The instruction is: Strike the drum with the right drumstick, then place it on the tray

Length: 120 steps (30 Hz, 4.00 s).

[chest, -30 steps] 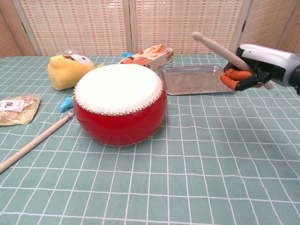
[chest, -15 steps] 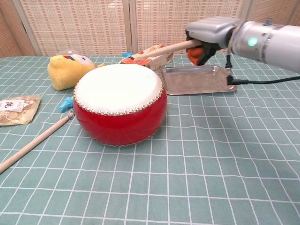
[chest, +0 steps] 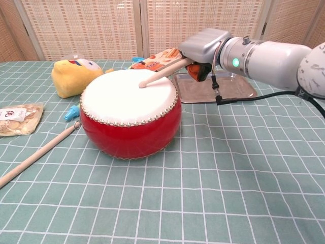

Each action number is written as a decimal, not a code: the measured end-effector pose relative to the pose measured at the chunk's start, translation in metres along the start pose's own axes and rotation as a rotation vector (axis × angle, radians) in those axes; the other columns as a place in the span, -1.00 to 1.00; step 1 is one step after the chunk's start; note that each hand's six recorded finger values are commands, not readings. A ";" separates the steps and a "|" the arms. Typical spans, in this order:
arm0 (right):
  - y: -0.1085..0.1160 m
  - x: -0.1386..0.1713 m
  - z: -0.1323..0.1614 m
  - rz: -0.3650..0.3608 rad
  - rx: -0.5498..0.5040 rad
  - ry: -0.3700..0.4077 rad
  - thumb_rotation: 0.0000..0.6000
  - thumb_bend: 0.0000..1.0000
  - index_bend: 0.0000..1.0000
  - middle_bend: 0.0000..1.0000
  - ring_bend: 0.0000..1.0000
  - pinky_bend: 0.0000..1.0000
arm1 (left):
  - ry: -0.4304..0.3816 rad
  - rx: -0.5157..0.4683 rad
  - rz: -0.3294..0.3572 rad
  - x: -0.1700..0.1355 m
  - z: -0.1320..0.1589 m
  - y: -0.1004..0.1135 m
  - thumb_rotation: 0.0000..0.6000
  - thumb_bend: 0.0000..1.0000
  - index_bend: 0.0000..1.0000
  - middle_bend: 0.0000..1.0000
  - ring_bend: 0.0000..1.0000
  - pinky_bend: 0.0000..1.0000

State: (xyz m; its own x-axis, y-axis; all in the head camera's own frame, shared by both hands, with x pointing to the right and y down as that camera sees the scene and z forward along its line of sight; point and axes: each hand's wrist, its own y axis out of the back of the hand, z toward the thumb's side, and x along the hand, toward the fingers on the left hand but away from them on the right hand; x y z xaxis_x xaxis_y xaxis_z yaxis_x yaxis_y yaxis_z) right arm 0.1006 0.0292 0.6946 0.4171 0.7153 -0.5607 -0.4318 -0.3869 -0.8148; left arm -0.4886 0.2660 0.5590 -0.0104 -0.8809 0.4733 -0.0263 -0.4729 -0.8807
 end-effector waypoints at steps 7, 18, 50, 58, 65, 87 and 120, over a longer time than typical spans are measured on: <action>0.019 0.003 -0.004 -0.081 -0.209 -0.009 1.00 0.56 1.00 1.00 1.00 1.00 | -0.004 0.000 0.006 0.002 0.001 0.001 1.00 -0.47 -1.00 -1.00 -1.00 -1.00; 0.000 0.007 -0.006 -0.031 -0.096 0.001 1.00 0.56 1.00 1.00 1.00 1.00 | -0.007 0.003 0.004 0.002 0.003 0.001 1.00 -0.47 -1.00 -1.00 -1.00 -1.00; 0.020 0.008 -0.022 -0.159 -0.343 -0.041 1.00 0.61 1.00 1.00 1.00 1.00 | -0.002 0.008 0.010 0.004 0.004 0.001 1.00 -0.47 -1.00 -1.00 -1.00 -1.00; 0.007 0.008 -0.020 -0.120 -0.283 -0.033 1.00 0.62 1.00 1.00 1.00 1.00 | -0.002 0.009 0.005 0.004 0.004 0.000 1.00 -0.47 -1.00 -1.00 -1.00 -1.00; -0.018 0.003 -0.017 -0.040 -0.157 -0.061 1.00 0.62 1.00 1.00 1.00 1.00 | -0.001 0.011 -0.001 0.004 0.004 -0.002 1.00 -0.47 -1.00 -1.00 -1.00 -1.00; -0.016 -0.001 -0.017 -0.096 -0.183 -0.048 1.00 0.61 1.00 1.00 1.00 1.00 | 0.007 0.014 -0.003 0.003 0.002 -0.003 1.00 -0.47 -1.00 -1.00 -1.00 -1.00; -0.112 -0.021 -0.136 0.075 -0.597 -0.378 1.00 0.07 0.50 0.26 0.09 0.30 | 0.034 0.024 -0.020 -0.001 0.001 -0.003 1.00 -0.47 -1.00 -1.00 -1.00 -1.00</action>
State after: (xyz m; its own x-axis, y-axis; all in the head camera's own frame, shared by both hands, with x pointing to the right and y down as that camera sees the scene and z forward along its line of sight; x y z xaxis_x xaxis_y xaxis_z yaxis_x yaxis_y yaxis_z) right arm 0.2491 -0.0216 0.7774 0.0506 0.7856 -0.6167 0.1083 -0.6181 -0.7786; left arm -0.4876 0.2682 0.5610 -0.0442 -0.8700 0.4911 -0.0031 -0.4914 -0.8709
